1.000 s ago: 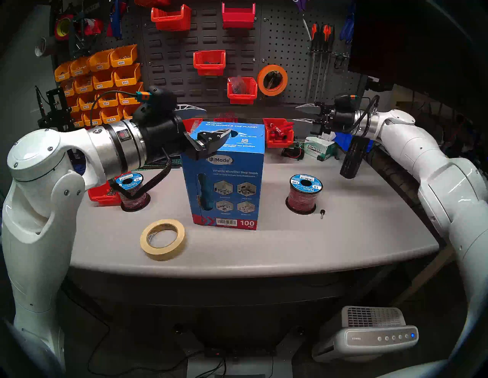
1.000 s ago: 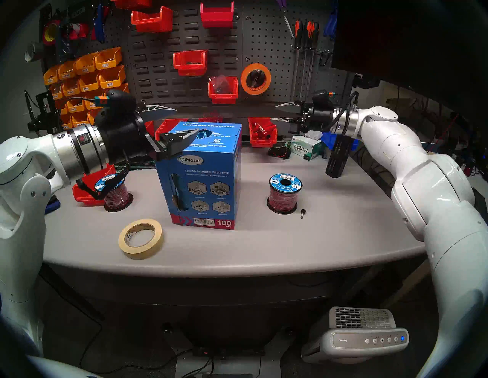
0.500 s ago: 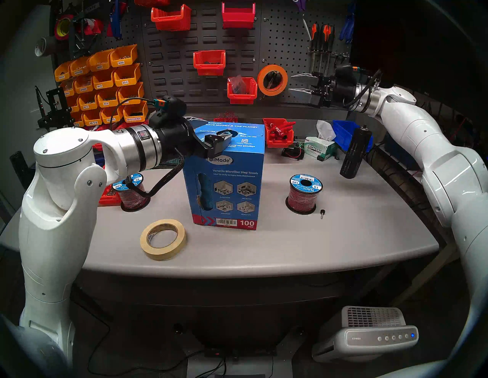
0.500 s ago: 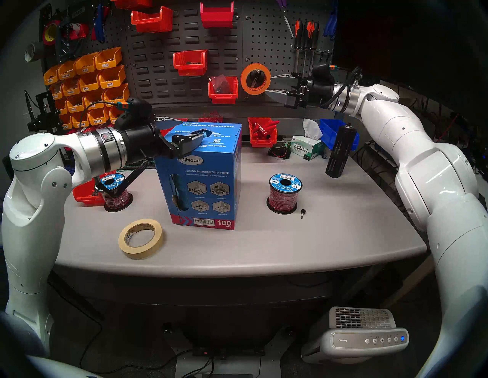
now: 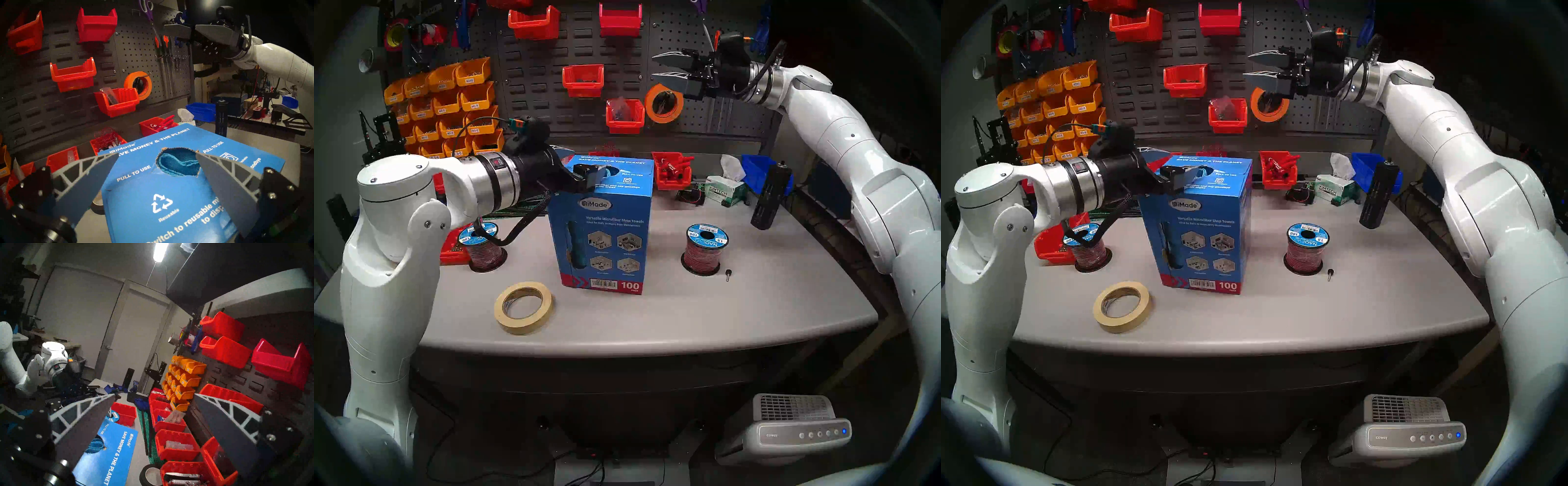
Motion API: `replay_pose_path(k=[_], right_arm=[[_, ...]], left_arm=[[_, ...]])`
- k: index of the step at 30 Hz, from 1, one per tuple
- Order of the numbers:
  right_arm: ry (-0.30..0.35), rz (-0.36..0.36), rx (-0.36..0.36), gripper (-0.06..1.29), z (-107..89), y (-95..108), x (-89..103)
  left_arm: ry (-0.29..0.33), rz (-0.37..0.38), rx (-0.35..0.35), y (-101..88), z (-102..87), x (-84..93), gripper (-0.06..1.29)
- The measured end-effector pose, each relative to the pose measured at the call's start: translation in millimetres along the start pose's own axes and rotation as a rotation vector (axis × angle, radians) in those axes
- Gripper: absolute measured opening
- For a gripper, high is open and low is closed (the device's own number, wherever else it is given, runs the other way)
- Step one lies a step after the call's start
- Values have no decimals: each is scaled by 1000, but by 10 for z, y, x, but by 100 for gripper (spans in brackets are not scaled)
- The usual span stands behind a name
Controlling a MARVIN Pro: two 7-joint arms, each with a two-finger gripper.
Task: Take out a shop towel
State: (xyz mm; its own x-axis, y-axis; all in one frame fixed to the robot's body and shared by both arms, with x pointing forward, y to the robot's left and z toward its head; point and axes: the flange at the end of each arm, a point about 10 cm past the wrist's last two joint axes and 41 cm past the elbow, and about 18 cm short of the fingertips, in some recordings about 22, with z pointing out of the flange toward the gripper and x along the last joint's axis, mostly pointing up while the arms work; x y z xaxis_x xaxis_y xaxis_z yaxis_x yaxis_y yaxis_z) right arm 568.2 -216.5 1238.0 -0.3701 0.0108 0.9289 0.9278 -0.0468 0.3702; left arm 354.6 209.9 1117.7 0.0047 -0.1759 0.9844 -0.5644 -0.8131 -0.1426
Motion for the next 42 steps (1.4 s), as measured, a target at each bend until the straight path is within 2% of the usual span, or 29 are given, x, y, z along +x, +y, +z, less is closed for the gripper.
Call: replay_pose_path(k=[7,18,22,27,34,42], right_arm=[[-95,54,45,122,187,-17,-2],[-206,129,79,122,369,-33,-43],[-258,151,112,122,539,-63,-60],[-323,157,147,122,689,-109,-119],[-458,148,199,122,877,-187,-244],[-575,77,218,122,936,-188,-160]], left_arm=[[40,10,21,8,-43,140,123],[74,22,20,89,-75,240,123],[82,25,22,118,-85,259,123],[86,26,27,125,-92,269,123],[87,24,40,121,-99,268,123],[82,16,50,115,-95,240,123]])
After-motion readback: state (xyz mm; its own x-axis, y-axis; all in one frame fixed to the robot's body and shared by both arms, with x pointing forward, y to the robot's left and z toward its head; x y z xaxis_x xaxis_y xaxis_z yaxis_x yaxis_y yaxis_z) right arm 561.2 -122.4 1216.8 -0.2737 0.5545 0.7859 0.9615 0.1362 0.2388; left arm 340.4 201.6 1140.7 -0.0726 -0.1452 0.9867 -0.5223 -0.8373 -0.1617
